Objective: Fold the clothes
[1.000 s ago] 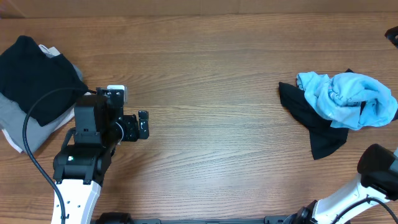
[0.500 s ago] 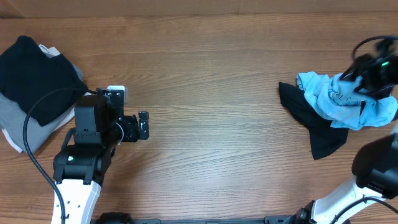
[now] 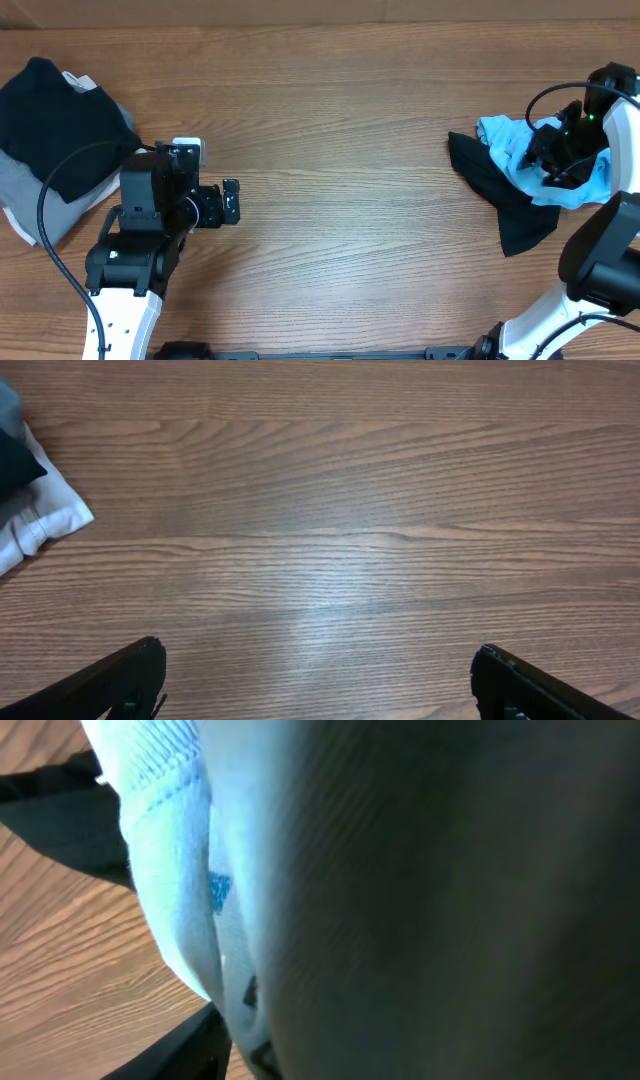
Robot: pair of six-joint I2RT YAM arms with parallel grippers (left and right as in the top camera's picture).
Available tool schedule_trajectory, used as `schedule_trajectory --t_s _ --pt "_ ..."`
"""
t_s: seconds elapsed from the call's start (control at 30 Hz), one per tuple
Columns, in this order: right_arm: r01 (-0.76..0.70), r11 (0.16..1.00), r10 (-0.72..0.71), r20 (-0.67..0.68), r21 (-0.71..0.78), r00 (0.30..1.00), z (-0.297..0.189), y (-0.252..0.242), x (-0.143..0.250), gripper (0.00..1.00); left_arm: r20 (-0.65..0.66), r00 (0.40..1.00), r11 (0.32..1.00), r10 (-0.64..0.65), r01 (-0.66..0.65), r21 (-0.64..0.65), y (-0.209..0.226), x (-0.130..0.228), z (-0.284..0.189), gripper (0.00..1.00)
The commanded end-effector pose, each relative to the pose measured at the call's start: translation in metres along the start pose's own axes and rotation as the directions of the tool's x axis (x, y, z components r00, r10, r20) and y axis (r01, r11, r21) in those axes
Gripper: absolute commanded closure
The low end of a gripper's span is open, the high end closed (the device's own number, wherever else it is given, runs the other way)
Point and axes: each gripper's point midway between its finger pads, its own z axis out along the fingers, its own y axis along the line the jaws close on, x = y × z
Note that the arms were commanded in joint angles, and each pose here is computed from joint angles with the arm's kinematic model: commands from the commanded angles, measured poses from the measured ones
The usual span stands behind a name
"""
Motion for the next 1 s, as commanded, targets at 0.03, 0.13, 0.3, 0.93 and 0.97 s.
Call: schedule_trajectory --t_s 0.03,0.13,0.3,0.93,0.97 --pt "-0.046 0.997 0.048 -0.032 0.055 0.998 0.002 -0.007 0.013 0.4 0.024 1.0 1.0 -0.002 0.002 0.019 -0.005 -0.01 -0.005 0.0" --pt "-0.051 0.997 0.053 -0.039 0.058 0.998 0.005 -0.007 0.015 0.39 0.024 1.0 1.0 -0.002 0.002 0.019 -0.005 -0.01 -0.005 0.0" --pt "-0.064 0.995 0.065 -0.011 0.074 0.998 0.012 -0.008 0.009 0.38 0.024 1.0 1.0 -0.002 0.002 0.019 -0.005 -0.01 -0.005 0.0" --pt "-0.038 0.999 0.038 0.034 -0.001 0.999 -0.033 0.017 0.033 0.95 0.024 1.0 1.0 -0.002 0.002 0.019 -0.005 -0.01 -0.005 0.0" --pt "-0.036 0.999 0.036 0.046 -0.007 0.998 -0.041 0.019 0.033 0.95 0.024 1.0 1.0 -0.002 0.002 0.019 -0.005 -0.01 -0.005 0.0"
